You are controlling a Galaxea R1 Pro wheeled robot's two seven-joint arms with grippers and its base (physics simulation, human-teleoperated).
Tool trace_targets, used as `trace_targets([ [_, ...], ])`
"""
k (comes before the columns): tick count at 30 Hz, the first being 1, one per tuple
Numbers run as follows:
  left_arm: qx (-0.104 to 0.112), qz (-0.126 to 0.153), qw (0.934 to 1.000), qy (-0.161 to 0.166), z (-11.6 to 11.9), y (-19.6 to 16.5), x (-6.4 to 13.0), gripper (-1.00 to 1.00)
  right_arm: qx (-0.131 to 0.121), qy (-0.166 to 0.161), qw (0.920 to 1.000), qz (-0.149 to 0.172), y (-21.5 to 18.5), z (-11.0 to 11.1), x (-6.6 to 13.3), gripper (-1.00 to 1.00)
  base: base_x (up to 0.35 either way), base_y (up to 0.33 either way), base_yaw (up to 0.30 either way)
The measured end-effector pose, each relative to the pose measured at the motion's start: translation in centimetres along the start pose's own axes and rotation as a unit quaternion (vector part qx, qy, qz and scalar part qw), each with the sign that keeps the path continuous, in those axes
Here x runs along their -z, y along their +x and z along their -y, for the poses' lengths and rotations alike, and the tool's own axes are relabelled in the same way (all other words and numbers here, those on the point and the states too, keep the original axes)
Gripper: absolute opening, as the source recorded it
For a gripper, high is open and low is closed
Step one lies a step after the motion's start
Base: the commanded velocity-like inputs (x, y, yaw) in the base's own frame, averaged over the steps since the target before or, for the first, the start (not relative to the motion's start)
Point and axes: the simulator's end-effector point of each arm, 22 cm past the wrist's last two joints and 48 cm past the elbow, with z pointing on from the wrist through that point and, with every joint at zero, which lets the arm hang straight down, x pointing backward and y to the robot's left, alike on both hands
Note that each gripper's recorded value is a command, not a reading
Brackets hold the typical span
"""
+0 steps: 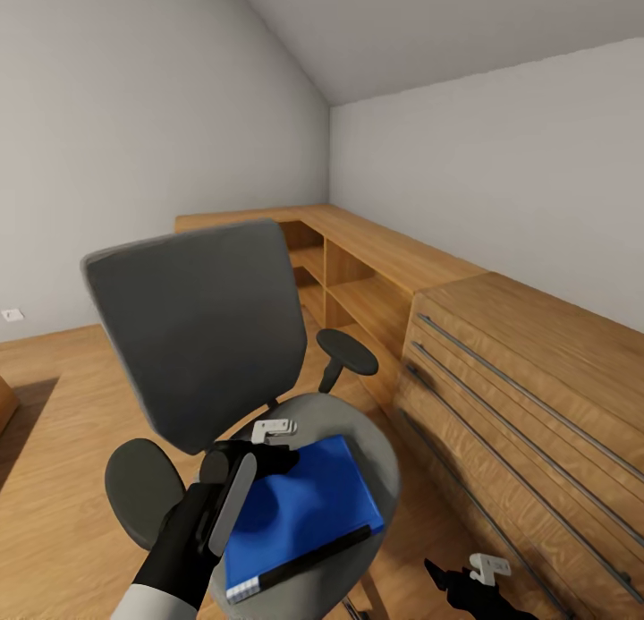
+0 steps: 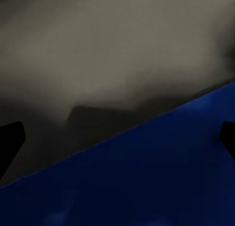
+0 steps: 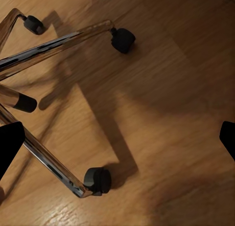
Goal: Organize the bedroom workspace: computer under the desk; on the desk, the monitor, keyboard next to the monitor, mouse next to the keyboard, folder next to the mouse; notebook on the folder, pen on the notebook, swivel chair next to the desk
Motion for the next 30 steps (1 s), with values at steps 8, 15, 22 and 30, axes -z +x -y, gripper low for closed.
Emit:
trace_targets([
  [8,-0.004,0.001,1.0,-0.005,-0.26,-0.08,0.0,1.0,0.0,0.0,1.0,0.0,0.0,0.01,-0.01,1.0,-0.068,-0.064,0.0],
  [15,-0.004,0.002,1.0,-0.006,-0.32,-0.11,0.03,1.0,0.0,0.0,1.0,0.0,0.0,0.0,0.0,1.0,-0.031,-0.029,0.0],
  [22,-0.004,0.002,1.0,-0.006,-0.26,-0.11,0.0,1.0,0.0,0.0,1.0,0.0,0.07,-0.06,-0.02,1.0,-0.023,-0.011,0.0],
  [30,-0.002,0.002,1.0,-0.004,-0.25,-0.08,0.0,1.0,0.0,-0.002,1.0,0.001,-0.02,-0.09,0.01,1.0,-0.07,-0.038,0.0],
])
